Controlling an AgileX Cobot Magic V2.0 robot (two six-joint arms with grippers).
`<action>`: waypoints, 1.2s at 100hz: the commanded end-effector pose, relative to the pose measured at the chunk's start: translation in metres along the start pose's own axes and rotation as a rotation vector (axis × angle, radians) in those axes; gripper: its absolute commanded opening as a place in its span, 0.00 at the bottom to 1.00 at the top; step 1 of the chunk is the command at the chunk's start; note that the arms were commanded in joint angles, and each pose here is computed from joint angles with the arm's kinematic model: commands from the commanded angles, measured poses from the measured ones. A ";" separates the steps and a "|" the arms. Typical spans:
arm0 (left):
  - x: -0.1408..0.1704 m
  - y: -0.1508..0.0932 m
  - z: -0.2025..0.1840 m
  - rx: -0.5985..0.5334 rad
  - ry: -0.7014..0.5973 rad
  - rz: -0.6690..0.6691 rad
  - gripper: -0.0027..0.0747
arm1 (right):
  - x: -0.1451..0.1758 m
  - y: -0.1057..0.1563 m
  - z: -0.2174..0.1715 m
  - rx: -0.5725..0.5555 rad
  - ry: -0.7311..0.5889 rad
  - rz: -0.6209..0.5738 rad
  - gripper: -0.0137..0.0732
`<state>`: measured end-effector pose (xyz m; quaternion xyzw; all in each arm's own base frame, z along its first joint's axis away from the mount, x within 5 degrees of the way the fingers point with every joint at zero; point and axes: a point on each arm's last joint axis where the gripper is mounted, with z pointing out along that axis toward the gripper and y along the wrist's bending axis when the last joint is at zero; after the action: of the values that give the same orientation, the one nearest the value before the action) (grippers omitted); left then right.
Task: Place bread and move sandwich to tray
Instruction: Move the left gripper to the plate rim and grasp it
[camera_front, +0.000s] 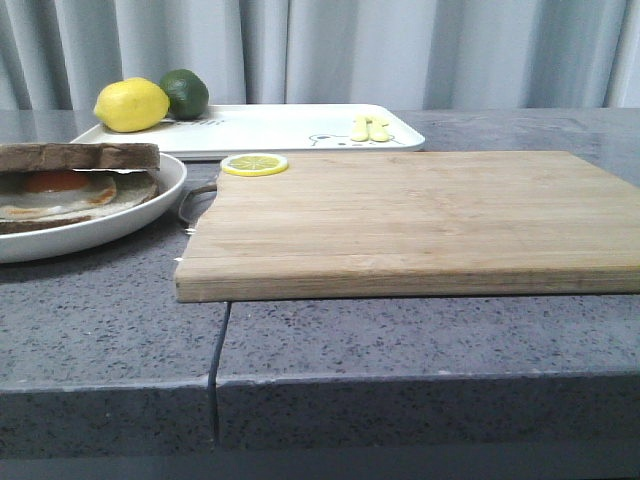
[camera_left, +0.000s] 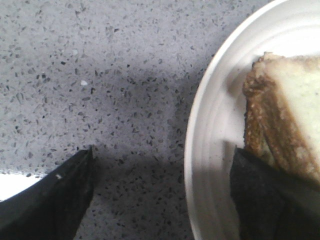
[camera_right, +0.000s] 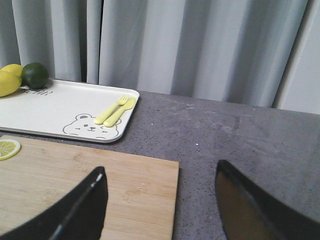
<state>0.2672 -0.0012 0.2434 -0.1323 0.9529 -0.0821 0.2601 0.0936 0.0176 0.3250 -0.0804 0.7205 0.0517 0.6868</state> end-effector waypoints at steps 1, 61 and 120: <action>-0.009 -0.004 -0.010 0.023 -0.063 -0.016 0.62 | -0.015 -0.002 -0.002 0.021 -0.095 -0.008 0.70; -0.009 -0.004 -0.009 0.022 -0.057 -0.016 0.01 | -0.015 -0.002 -0.002 0.021 -0.095 -0.008 0.70; -0.012 -0.017 -0.031 0.170 -0.127 -0.182 0.01 | -0.015 -0.002 -0.002 0.021 -0.095 -0.008 0.70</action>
<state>0.2665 -0.0082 0.2529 -0.1891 0.9330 -0.1448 0.2697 0.0936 0.0176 0.3250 -0.0804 0.7205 0.0517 0.6868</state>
